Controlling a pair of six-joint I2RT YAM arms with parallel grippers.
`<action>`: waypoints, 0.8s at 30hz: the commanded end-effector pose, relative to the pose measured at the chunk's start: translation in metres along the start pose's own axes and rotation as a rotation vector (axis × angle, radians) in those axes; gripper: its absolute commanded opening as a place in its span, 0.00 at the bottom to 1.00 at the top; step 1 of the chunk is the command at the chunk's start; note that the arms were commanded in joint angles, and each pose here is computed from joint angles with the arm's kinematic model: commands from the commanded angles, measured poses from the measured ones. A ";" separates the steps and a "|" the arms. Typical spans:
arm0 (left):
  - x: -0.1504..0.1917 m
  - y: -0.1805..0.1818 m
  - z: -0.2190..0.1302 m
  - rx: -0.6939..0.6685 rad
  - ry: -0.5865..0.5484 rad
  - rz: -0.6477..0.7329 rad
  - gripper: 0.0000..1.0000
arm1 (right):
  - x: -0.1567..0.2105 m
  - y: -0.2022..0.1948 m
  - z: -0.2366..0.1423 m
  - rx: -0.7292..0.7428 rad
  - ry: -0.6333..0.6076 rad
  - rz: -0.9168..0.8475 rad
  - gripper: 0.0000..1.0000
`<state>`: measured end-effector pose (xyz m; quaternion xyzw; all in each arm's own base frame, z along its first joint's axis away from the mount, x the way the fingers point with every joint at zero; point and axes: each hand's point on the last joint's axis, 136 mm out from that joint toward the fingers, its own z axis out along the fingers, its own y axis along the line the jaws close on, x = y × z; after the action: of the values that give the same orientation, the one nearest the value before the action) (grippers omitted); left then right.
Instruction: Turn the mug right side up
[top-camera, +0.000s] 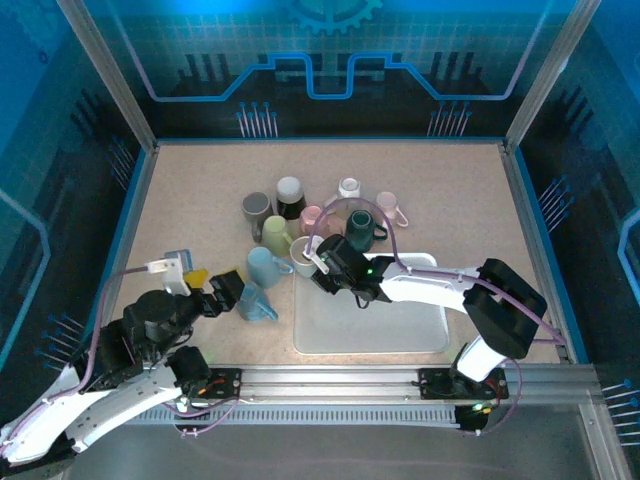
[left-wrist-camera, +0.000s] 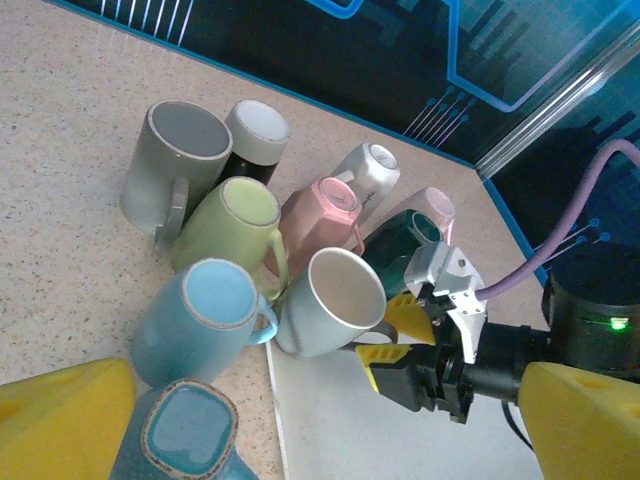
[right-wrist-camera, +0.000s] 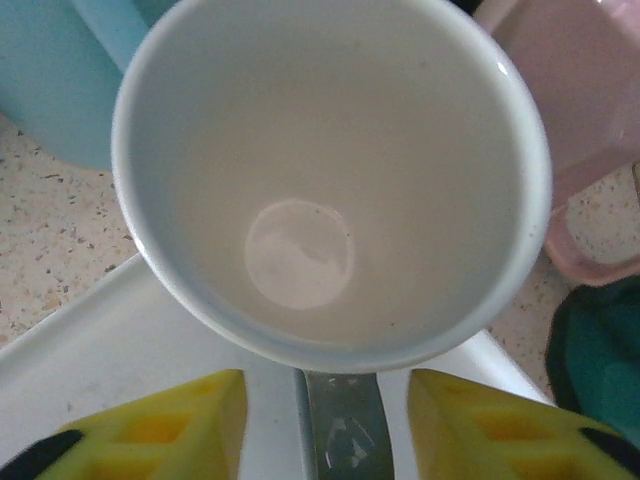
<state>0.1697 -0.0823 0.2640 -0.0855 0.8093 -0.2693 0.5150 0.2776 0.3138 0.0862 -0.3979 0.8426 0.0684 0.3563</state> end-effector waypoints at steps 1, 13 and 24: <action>-0.002 0.000 0.004 -0.039 0.011 0.033 0.99 | -0.015 -0.006 -0.014 0.001 -0.031 0.028 0.55; 0.021 -0.017 0.060 -0.210 0.258 -0.018 0.99 | -0.040 -0.025 -0.090 0.052 -0.078 0.175 0.63; 0.040 0.022 0.097 -0.665 0.484 -0.647 0.99 | -0.045 -0.059 -0.150 0.182 -0.269 0.333 0.58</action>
<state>0.2560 -0.1130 0.1942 -0.3375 0.8999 -0.1595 0.2254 0.2572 0.2555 0.2347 -0.2449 0.8408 0.1090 0.4704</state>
